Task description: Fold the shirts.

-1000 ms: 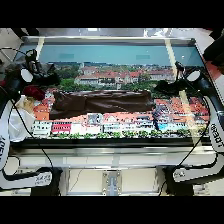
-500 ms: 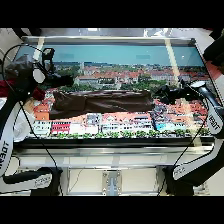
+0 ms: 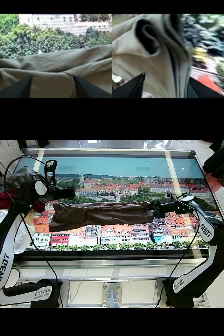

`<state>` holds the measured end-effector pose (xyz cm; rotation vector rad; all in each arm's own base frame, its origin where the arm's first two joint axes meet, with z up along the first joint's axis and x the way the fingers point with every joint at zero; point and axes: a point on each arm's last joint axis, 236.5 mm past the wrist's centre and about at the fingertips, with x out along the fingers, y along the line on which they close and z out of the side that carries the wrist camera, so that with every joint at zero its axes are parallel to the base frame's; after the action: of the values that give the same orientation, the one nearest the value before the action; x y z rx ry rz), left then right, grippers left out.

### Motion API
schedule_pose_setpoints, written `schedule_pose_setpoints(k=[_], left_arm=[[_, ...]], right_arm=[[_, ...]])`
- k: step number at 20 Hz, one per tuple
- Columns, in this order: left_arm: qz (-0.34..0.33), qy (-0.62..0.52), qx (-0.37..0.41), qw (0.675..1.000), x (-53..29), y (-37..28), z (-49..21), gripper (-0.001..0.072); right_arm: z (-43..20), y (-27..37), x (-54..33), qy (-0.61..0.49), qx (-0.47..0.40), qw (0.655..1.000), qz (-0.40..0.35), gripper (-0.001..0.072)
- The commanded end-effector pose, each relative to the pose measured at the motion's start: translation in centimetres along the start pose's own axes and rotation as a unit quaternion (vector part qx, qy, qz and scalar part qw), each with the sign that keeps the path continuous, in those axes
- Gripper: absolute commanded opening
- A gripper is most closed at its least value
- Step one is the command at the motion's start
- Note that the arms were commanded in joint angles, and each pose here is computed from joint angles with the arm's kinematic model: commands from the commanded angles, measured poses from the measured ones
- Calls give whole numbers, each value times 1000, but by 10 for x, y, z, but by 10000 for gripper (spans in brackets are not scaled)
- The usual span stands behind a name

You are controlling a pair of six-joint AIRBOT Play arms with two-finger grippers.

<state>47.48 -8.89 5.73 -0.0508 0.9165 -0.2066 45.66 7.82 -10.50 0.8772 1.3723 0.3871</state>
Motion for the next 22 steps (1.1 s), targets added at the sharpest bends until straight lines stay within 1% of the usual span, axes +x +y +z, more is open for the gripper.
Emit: schedule_pose_setpoints(k=[1,2,3,4,6,8,10,11,12,14,15,16,17,18,22], left_arm=[[0,-1,0,1000,0,0,0,583],[0,-1,0,1000,0,0,0,582],[0,0,0,1000,0,0,0,582],[0,0,0,1000,0,0,0,580],[0,6,0,1000,3,0,-3,579],[-17,26,-15,999,8,-7,-12,578],[-40,56,-34,997,10,-19,-27,578],[-49,71,-40,995,11,-23,-34,577],[-58,86,-44,994,11,-29,-40,558],[-73,102,-38,991,13,-45,-48,321],[-82,105,-25,991,14,-58,-51,284],[-96,109,1,989,16,-78,-56,178],[-114,114,33,986,16,-100,-63,37],[-130,119,66,982,17,-124,-71,14],[-171,119,135,969,34,-205,-102,13]], right_arm=[[-10,11,19,14,-22,1000,-8,395],[-12,15,22,18,-24,1000,-5,247],[-14,21,25,21,-23,1000,2,66],[-19,32,26,29,-18,999,22,12],[-33,58,21,56,-16,996,67,11],[-49,77,6,81,-40,992,84,11],[-61,95,-16,86,-71,991,79,10],[-65,102,-30,80,-83,991,64,11],[-67,104,-43,71,-97,992,40,10],[-78,100,-72,59,-125,990,-23,9],[-88,98,-85,68,-139,987,-43,9],[-101,95,-97,81,-147,984,-61,9],[-108,92,-105,83,-150,982,-76,9],[-113,92,-114,71,-155,981,-88,9],[-146,90,-142,34,-171,978,-113,9]])
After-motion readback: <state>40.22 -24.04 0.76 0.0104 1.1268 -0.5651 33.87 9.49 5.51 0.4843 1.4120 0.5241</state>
